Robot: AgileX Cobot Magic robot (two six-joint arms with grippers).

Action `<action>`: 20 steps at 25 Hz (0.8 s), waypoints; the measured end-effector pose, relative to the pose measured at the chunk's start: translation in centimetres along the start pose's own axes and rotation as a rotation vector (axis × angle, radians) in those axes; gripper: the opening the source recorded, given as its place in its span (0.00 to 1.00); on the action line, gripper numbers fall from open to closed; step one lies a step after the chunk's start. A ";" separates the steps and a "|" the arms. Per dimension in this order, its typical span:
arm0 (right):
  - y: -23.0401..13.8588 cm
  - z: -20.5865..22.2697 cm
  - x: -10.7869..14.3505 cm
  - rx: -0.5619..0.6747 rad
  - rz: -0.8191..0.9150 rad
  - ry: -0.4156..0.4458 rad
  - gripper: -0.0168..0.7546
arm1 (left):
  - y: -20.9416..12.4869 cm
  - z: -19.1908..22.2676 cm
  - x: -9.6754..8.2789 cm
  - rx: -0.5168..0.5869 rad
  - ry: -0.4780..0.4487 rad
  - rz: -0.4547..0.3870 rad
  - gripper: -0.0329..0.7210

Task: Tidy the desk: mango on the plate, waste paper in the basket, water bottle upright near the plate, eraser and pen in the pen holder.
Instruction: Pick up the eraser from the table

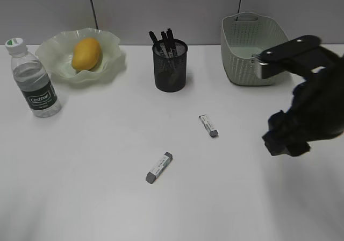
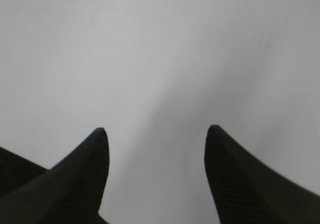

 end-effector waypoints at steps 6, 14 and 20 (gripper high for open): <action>5.4 5.0 1.8 0.056 -0.019 -0.015 0.64 | 0.0 0.0 0.0 -0.001 -0.001 -0.002 0.50; 11.3 10.4 3.0 0.082 0.057 0.014 0.64 | 0.0 0.0 -0.1 -0.001 -0.004 -0.005 0.49; 12.6 13.8 2.1 0.139 0.133 0.036 0.64 | 0.0 0.0 -0.1 -0.001 -0.006 -0.007 0.49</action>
Point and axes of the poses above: a point on each arm's last joint axis where the gripper is mounted, z pointing out along that axis toward the gripper, x along the wrist's bending axis when the last joint is at zero, y = z × x, the point moved 3 cm from there along z, pointing out along that axis toward the gripper, and after that the axes turned 14 degrees about z, right-handed, at the moved point
